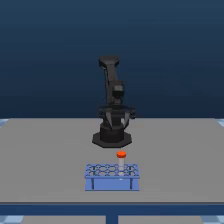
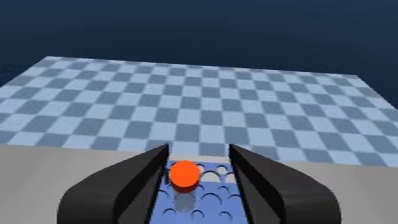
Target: Pick up the centrifuge tube on the rack
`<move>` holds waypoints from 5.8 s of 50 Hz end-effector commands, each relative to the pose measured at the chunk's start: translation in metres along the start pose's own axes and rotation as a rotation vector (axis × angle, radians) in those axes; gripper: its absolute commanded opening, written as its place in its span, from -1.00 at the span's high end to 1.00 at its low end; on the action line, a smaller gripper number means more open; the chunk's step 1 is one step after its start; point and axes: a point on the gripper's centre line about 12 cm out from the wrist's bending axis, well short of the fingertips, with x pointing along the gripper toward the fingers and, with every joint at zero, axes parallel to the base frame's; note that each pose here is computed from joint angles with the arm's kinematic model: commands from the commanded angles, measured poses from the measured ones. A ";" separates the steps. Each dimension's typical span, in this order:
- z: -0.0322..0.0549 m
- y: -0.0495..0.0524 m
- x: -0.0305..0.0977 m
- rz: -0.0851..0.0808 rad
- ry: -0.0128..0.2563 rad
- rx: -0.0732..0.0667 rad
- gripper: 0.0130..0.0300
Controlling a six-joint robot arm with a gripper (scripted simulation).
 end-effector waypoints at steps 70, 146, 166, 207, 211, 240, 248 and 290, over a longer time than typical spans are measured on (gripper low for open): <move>-0.0171 0.015 0.070 -0.012 0.286 0.060 -1.00; -0.0495 0.016 0.076 -0.012 0.280 0.058 -1.00; -0.0549 0.017 0.077 -0.012 0.280 0.058 -1.00; -0.0525 0.016 0.077 -0.012 0.281 0.058 1.00; -0.0502 0.016 0.076 -0.012 0.281 0.058 1.00; -0.0306 0.015 0.071 -0.012 0.281 0.058 1.00; -0.0248 0.015 0.070 -0.012 0.281 0.058 1.00; 0.0003 0.014 0.063 -0.012 0.281 0.058 1.00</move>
